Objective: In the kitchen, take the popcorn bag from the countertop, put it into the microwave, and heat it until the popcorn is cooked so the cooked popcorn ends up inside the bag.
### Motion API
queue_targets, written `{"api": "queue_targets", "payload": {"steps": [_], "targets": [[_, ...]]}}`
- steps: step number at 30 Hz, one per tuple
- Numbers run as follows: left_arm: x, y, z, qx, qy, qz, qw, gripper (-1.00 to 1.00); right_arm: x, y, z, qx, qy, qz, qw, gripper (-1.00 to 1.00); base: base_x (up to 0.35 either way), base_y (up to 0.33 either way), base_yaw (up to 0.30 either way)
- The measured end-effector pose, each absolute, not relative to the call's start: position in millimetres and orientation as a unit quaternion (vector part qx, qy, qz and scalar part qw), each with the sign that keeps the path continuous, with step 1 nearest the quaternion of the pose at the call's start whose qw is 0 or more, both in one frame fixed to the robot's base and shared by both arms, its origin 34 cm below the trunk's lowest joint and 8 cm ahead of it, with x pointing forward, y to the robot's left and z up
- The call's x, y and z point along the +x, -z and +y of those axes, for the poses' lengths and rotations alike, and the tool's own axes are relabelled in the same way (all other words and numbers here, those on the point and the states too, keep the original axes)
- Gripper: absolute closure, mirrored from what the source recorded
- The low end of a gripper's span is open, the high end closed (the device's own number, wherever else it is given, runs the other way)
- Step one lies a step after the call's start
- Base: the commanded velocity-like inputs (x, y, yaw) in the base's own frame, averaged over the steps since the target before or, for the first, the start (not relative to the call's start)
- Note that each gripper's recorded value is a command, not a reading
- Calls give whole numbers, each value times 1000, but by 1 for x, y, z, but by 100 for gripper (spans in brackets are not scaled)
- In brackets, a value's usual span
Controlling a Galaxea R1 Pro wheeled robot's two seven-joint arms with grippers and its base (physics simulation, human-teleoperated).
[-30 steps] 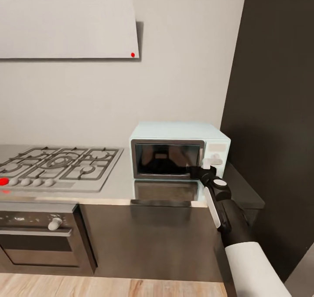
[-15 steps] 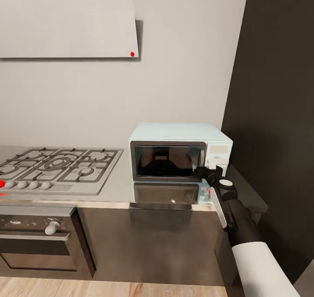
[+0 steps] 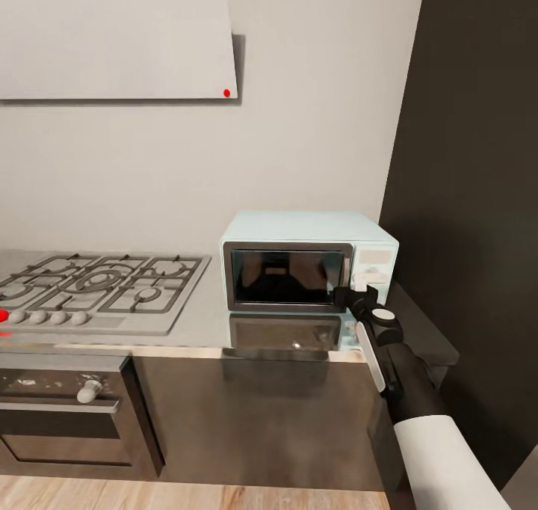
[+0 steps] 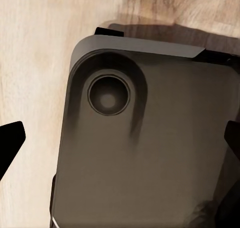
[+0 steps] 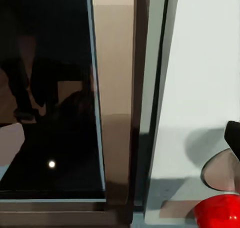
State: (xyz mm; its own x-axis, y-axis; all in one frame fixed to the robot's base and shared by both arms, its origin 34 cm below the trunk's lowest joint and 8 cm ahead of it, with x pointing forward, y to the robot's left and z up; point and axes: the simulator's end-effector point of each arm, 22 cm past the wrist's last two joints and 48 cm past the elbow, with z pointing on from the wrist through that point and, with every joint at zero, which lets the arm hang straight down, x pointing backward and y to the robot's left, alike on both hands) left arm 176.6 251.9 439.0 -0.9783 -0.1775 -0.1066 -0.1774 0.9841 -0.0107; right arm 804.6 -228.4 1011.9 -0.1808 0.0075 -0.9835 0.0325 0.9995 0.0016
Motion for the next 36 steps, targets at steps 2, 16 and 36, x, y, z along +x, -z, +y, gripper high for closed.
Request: {"api": "queue_targets", "payload": {"steps": [2,16,36], "targets": [[177,-439,252,-89,0,995,54,-100,805,-1012,-228,13,10,768,640,100,0,0,0],[177,-439,252,-89,1,995,54,-100,805,-1012,-230,12,16,769,640,100,0,0,0],[177,-439,251,-91,1,994,53,-100,805,-1011,-232,20,12,769,639,100,-120,28,0]]}}
